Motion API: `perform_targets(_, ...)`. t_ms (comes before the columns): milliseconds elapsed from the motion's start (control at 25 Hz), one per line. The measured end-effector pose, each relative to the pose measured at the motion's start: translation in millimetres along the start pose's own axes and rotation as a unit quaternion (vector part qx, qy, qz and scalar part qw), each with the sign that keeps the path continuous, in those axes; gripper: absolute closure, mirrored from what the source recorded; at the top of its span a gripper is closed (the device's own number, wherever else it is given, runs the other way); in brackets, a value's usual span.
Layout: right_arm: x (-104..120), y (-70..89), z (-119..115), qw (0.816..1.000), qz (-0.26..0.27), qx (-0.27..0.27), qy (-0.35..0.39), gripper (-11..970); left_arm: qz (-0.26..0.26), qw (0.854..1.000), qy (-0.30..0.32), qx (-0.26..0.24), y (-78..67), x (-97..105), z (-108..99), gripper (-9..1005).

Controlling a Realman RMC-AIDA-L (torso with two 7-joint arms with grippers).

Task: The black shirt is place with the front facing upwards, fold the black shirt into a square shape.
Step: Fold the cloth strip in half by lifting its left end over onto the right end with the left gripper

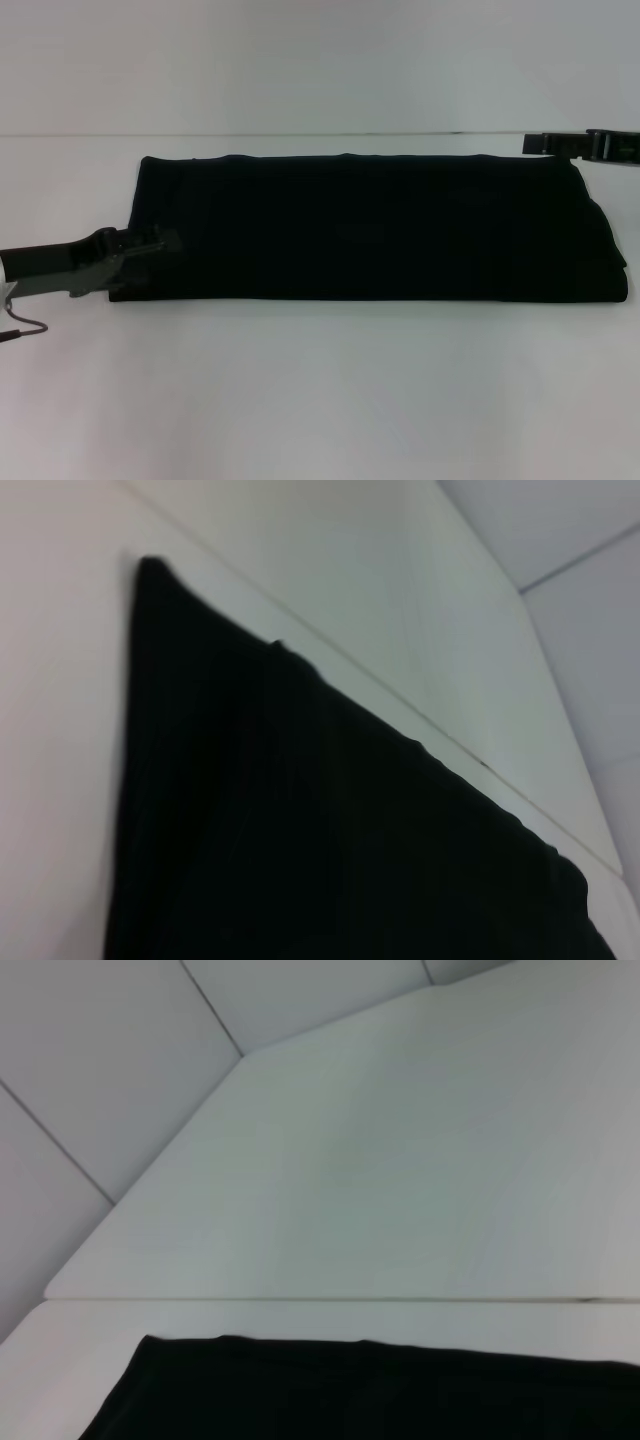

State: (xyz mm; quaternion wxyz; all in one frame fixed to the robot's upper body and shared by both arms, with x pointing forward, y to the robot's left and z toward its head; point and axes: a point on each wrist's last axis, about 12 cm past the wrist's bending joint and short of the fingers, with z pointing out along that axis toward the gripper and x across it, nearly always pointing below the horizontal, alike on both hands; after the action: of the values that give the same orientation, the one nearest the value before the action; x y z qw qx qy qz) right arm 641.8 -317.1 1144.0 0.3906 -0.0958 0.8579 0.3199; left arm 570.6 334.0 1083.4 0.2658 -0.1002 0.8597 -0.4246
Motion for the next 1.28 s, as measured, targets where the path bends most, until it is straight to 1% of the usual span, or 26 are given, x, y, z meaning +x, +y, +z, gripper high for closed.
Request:
perform_targets(280,-3.3,-3.3,-1.5,1.000,-0.004,0.013,-0.005,201,-0.094,0.995,0.004,-0.009,9.9,8.3,4.6,119)
perform_targets(440,-4.6,-5.2,-2.0,1.000,-0.004,0.020,-0.009,202,-0.118,0.993,0.007,-0.018,14.4,10.6,4.8,120)
perform_targets(760,-6.2,-5.4,-2.0,1.000,-0.005,0.023,-0.011,202,-0.128,0.991,0.006,-0.044,21.1,12.6,7.4,121)
perform_targets(1280,-11.4,-3.7,-1.1,1.000,-0.008,0.021,-0.015,201,-0.128,0.990,-0.007,-0.062,24.7,9.2,9.8,120)
